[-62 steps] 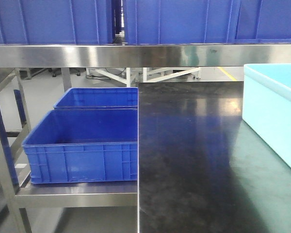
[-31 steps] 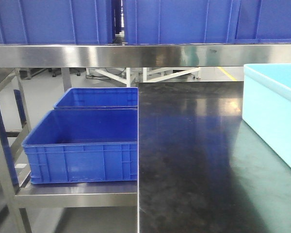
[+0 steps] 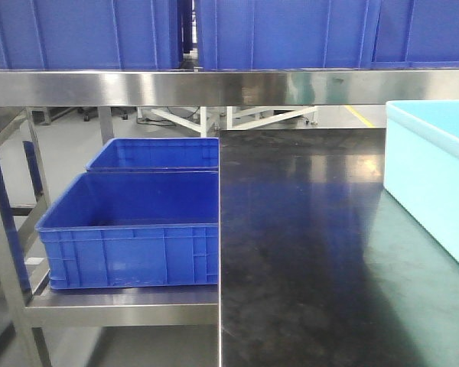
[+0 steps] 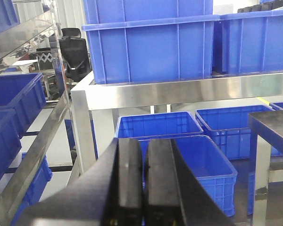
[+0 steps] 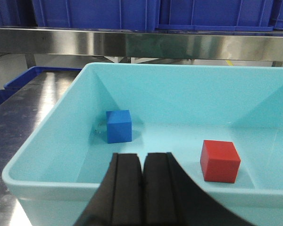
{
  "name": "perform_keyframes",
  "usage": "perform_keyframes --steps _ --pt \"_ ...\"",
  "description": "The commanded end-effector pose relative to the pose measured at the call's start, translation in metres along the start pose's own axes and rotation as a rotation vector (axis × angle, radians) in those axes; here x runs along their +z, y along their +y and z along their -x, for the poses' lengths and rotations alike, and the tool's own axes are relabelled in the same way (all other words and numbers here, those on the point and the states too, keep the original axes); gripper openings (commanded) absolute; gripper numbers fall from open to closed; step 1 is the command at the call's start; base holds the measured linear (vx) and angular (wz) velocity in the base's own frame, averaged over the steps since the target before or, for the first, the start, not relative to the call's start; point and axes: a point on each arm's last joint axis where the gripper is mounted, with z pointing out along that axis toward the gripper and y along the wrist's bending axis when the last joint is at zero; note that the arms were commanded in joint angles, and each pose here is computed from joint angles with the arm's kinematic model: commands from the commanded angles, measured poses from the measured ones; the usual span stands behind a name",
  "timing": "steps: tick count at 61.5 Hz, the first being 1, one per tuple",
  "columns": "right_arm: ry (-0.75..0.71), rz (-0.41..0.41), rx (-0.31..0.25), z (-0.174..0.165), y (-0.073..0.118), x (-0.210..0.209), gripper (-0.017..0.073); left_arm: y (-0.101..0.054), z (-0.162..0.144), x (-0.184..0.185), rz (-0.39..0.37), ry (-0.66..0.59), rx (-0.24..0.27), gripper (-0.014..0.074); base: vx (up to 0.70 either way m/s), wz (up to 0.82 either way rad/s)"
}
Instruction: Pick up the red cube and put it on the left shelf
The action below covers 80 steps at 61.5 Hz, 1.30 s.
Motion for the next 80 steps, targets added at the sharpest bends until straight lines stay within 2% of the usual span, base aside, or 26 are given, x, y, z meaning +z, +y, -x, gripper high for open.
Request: perform_keyframes --steps 1,9,15,22,27,35,61,64,67,77,80 --pt "-0.148 0.009 -0.014 0.019 0.001 -0.004 0.0057 0.001 0.0 0.001 0.007 -0.054 -0.005 0.0106 0.0 0.0" --pt "-0.168 0.012 -0.014 0.02 0.002 -0.004 0.0057 0.001 0.0 0.001 0.007 -0.054 -0.005 0.0106 0.0 0.0" --pt "-0.258 0.026 -0.015 0.029 0.003 -0.006 0.0057 0.001 0.0 0.001 0.007 -0.054 -0.005 0.0106 0.0 0.0" --pt "-0.295 0.031 -0.015 0.032 0.003 -0.007 0.0057 0.001 0.0 0.001 0.007 -0.054 -0.005 0.0106 0.0 0.0" --pt "-0.286 0.032 -0.015 0.033 0.003 -0.005 0.0057 0.001 0.0 0.001 0.007 -0.054 -0.005 0.0106 0.0 0.0" --pt "-0.19 0.031 -0.015 0.044 0.004 0.008 0.0057 0.001 0.0 0.001 0.007 -0.054 -0.005 0.0106 0.0 0.0" --pt "-0.035 0.003 -0.019 0.168 0.005 0.074 0.0066 0.001 0.0 0.001 0.007 -0.054 -0.005 0.0106 0.0 0.0" --pt "0.023 -0.008 -0.025 0.174 0.004 0.083 0.0094 0.001 0.0 0.001 0.007 -0.054 -0.005 0.0106 0.0 0.0" --pt "0.052 -0.018 -0.052 0.183 0.004 0.09 0.0162 0.001 0.0 0.001 0.007 -0.054 -0.005 0.0106 0.0 0.0" --pt "0.198 -0.069 -0.159 0.189 -0.002 0.109 0.0506 0.001 0.0 0.001 0.007 -0.054 -0.005 0.0106 0.0 0.0" --pt "0.25 -0.085 -0.182 0.187 -0.004 0.112 0.0547 0.001 0.0 0.001 0.007 -0.054 -0.005 0.0106 0.0 0.0"
